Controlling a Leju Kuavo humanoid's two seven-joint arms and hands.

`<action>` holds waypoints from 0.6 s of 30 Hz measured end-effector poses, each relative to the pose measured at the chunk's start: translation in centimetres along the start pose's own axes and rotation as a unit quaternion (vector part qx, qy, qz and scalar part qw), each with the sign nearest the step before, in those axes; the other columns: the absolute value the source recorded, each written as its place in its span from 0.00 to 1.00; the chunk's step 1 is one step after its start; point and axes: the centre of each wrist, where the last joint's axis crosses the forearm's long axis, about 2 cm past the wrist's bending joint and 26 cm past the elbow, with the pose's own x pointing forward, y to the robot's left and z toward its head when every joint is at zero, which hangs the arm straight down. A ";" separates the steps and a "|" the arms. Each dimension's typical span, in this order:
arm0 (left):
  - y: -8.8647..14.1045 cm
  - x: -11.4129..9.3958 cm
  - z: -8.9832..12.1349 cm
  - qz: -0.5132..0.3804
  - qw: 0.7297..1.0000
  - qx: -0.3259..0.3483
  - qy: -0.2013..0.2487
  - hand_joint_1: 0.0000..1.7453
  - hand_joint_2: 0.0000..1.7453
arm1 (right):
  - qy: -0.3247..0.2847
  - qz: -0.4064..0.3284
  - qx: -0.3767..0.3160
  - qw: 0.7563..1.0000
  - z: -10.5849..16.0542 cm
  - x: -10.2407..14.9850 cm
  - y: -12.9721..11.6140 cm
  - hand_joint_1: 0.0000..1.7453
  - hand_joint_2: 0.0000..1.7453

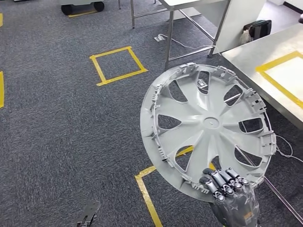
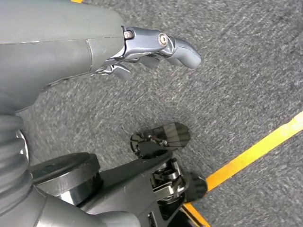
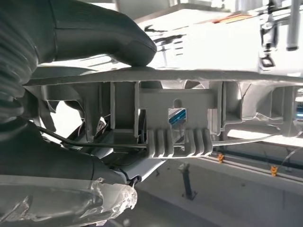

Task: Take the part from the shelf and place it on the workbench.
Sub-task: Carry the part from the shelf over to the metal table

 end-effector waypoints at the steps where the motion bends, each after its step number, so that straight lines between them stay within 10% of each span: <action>1: 0.0 -0.1 0.0 0.000 1.000 -0.001 0.001 0.00 1.00 | 0.001 0.000 0.000 1.000 0.0 0.0 0.0 1.00 1.00; 18: 0.0 -0.5 0.2 0.001 1.000 0.001 0.005 0.00 1.00 | 0.005 0.002 -0.006 1.000 -0.3 -0.1 0.1 1.00 1.00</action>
